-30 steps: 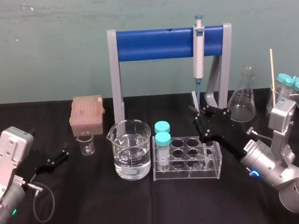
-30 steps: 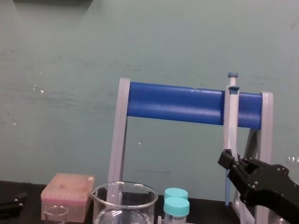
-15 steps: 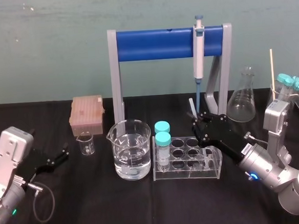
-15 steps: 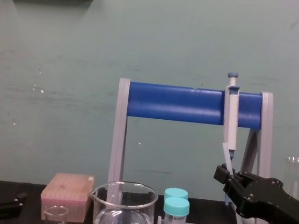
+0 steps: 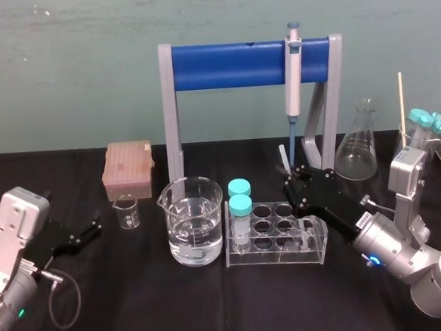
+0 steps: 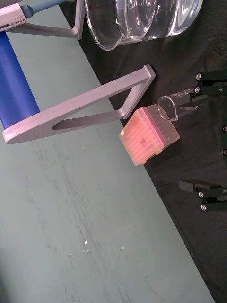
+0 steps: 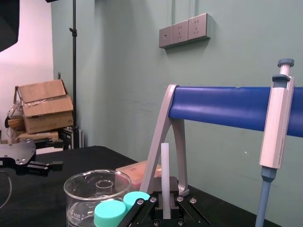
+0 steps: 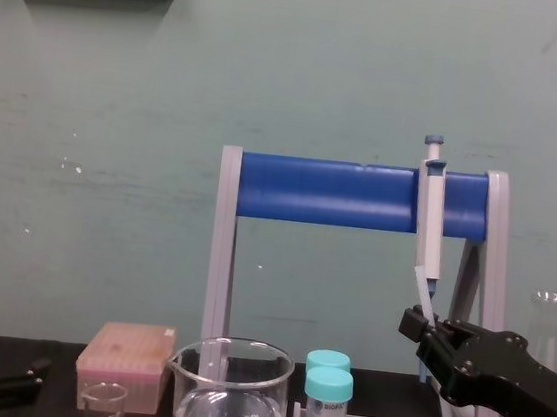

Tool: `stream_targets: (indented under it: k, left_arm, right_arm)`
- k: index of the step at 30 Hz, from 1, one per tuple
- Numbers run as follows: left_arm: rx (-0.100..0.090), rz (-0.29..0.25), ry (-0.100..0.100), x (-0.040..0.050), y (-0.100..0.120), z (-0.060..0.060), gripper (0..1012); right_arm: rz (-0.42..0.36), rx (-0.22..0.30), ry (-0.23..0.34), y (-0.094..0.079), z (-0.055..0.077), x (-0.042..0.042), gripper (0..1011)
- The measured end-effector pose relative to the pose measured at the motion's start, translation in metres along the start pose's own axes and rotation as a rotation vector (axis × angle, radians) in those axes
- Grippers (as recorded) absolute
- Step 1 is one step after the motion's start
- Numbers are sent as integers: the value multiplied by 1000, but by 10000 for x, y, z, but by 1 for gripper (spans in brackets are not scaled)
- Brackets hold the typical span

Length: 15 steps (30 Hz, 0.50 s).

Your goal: Pick up the stirring rod with one hand, then place it down.

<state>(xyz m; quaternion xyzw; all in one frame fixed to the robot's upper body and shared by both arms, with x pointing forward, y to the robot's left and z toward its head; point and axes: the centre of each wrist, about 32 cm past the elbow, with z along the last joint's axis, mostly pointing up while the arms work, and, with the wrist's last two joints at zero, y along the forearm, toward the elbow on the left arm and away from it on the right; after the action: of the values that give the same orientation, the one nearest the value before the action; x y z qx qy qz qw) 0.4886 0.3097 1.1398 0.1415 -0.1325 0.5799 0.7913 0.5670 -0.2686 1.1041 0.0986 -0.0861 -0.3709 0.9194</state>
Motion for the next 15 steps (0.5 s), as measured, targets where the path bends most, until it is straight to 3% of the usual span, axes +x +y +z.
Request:
stream_targets:
  k: [3, 7, 10, 15]
  left_arm:
    - [0, 0, 0, 0, 0, 0, 1000]
    - [0, 0, 0, 0, 0, 0, 1000]
    - [0, 0, 0, 0, 0, 0, 1000]
    - [0, 0, 0, 0, 0, 0, 1000]
  right_arm:
    - [0, 0, 0, -1, 0, 0, 85]
    - [0, 1, -1, -1, 0, -1, 187]
    - [0, 1, -1, -1, 0, -1, 327]
    - [0, 2, -1, 0, 1, -1, 469]
